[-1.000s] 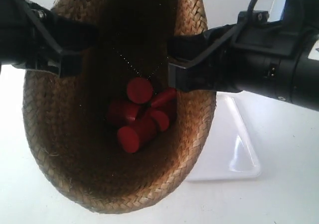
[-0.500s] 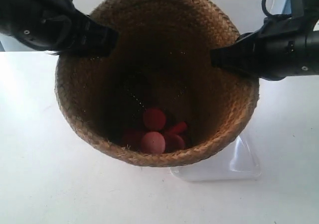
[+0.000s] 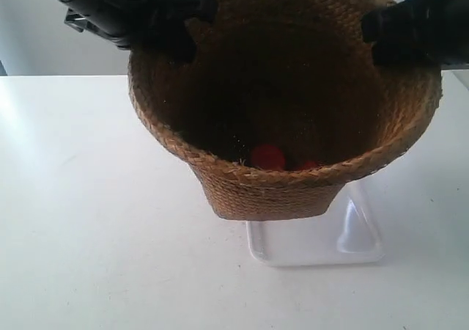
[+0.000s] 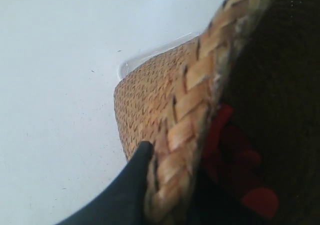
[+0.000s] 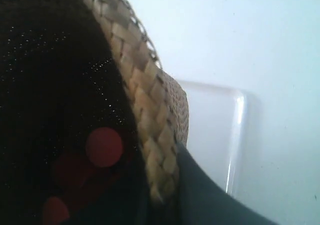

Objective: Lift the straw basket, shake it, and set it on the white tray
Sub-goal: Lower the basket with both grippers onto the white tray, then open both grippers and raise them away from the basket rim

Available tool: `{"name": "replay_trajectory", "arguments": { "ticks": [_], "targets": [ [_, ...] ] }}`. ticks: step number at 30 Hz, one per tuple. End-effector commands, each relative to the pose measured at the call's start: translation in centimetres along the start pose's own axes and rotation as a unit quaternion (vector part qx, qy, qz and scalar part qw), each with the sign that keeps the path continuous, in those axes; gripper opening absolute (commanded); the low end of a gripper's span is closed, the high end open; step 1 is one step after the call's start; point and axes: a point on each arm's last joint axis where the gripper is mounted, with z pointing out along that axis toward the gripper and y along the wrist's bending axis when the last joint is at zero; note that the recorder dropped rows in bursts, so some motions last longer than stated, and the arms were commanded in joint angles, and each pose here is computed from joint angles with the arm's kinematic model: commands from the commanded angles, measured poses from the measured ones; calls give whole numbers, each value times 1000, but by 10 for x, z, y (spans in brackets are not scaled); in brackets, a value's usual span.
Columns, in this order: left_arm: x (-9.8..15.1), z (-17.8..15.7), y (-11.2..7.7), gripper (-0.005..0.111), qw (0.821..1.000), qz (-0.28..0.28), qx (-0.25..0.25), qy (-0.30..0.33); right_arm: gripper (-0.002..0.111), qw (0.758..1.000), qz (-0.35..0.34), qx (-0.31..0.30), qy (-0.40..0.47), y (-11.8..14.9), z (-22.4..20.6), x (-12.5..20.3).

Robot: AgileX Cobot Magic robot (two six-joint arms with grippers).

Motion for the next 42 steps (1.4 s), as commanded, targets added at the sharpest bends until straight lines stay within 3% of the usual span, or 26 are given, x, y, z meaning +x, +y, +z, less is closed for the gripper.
{"name": "replay_trajectory", "arguments": {
  "ticks": [1, 7, 12, 19, 34, 37, 42],
  "targets": [
    [-1, 20, -10, 0, 999, 3, 6, 35, 0, 998, 1, 22, 57, -15, 17, -2],
    [-5, 44, -33, 0, 999, 26, 20, 20, 0, 996, -7, 32, 85, -21, 31, -9],
    [-5, 62, -31, 0, 1000, 10, 18, 21, 0, 994, -30, 50, 88, -27, 34, -12],
    [-6, 69, -33, 0, 1000, 4, 24, 13, 0, 991, -6, 69, 114, -45, 33, -7],
    [-3, 85, -30, 1, 999, 14, 18, 25, 3, 991, -30, 62, 113, -45, 34, -7],
    [-3, 85, -30, 10, 999, 19, 18, 27, 12, 992, -30, 58, 112, -45, 34, -7],
    [0, 85, -29, 40, 999, 19, 16, 40, 38, 992, -28, 48, 109, -43, 35, -7]
  ]
}}
